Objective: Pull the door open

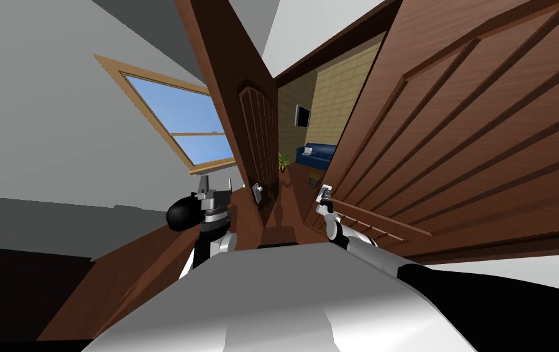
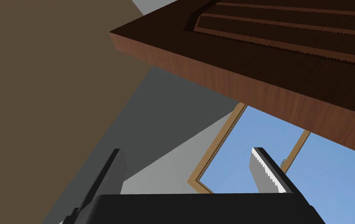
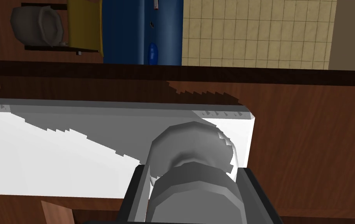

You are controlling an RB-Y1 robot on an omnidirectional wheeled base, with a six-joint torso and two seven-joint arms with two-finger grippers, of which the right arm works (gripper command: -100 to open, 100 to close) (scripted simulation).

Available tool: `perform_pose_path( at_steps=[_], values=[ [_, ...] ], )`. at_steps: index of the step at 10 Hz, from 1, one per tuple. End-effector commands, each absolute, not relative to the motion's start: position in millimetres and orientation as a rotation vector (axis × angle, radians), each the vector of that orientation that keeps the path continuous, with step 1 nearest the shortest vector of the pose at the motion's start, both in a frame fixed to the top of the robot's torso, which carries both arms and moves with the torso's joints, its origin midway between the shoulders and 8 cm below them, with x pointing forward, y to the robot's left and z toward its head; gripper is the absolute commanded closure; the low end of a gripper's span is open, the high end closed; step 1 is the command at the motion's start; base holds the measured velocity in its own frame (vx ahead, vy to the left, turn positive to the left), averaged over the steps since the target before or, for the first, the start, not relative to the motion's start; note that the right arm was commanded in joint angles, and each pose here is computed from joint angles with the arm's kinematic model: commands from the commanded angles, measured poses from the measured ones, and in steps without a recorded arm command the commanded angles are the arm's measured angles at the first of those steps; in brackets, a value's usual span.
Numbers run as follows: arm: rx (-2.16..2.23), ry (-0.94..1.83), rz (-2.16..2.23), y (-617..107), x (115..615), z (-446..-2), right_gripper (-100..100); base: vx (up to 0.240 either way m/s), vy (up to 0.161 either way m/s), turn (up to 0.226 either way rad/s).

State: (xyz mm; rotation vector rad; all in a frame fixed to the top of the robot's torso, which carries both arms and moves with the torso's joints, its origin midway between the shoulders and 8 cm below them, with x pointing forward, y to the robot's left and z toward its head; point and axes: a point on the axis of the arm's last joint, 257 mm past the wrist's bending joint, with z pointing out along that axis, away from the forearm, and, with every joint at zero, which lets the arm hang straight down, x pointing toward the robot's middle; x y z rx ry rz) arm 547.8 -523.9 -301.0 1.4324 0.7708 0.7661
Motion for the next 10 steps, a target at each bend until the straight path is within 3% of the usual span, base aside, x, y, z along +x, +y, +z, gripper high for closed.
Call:
perform_pose_path(
  at_steps=[1,10],
  values=[
    [1.427,0.783,0.780,-517,552,-300,100,-0.242,0.000,0.067],
    [1.388,0.875,0.873,-469,580,-297,100,-0.213,-0.019,0.052]
  ],
)
